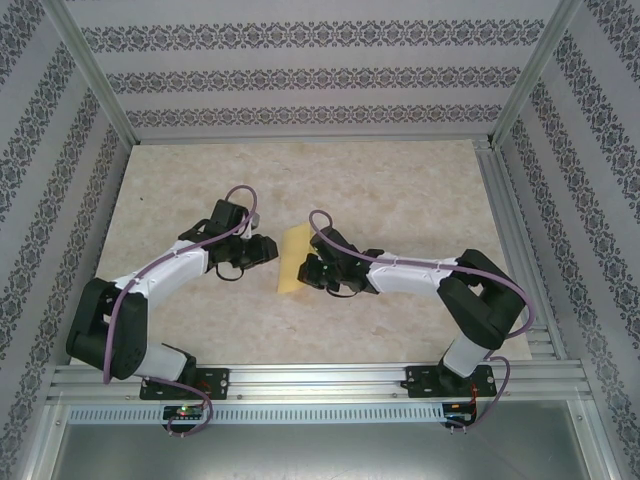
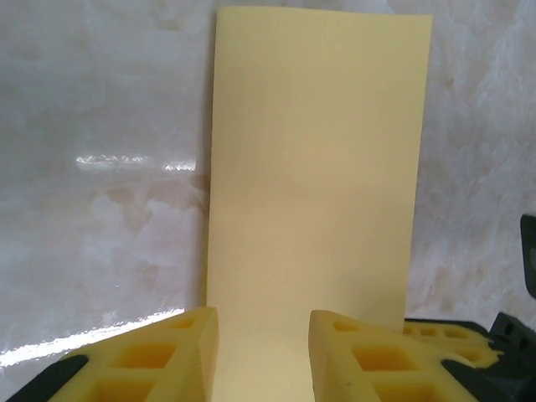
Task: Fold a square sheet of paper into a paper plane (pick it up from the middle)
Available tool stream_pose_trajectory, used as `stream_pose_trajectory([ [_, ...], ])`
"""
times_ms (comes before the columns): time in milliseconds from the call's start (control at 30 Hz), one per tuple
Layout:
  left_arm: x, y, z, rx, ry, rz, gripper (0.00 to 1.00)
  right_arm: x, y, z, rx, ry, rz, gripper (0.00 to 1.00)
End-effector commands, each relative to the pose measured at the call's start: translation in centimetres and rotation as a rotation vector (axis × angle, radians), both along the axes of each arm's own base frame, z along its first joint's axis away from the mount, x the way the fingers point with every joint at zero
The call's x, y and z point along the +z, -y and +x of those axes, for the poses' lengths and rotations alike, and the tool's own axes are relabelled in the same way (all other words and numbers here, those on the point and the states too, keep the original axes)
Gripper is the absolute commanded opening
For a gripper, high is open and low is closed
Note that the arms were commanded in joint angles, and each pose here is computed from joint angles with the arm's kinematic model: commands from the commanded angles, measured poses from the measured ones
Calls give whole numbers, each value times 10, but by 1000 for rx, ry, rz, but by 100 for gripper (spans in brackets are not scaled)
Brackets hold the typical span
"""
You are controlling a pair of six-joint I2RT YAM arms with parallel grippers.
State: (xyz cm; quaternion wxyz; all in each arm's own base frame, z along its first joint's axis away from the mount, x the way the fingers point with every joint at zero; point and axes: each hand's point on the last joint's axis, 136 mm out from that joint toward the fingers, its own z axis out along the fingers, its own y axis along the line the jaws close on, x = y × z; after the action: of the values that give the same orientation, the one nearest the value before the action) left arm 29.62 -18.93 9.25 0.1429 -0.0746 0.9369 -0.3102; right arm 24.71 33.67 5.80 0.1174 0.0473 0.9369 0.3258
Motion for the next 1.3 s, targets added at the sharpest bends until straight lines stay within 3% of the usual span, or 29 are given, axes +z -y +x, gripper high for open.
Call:
stream_pose_trajectory([
  [0, 1, 9, 0, -63, 38, -40, 33, 3, 12, -16, 133, -32, -58, 0],
  [100, -1, 18, -6, -99, 40, -64, 33, -3, 22, -28, 208, -78, -90, 0],
  [267, -10, 34, -13, -133, 28, -88, 32, -7, 30, -25, 200, -84, -106, 2],
  [500, -27, 55, -19, -169, -12, -96, 27, 0, 28, -14, 125, -50, -69, 19],
  [800, -46, 63, -17, -176, -55, -86, 24, 1, 39, -16, 41, -57, -51, 28],
  [1267, -67, 55, -18, -160, -105, -22, 22, -12, 43, -29, -37, -152, 9, 23],
])
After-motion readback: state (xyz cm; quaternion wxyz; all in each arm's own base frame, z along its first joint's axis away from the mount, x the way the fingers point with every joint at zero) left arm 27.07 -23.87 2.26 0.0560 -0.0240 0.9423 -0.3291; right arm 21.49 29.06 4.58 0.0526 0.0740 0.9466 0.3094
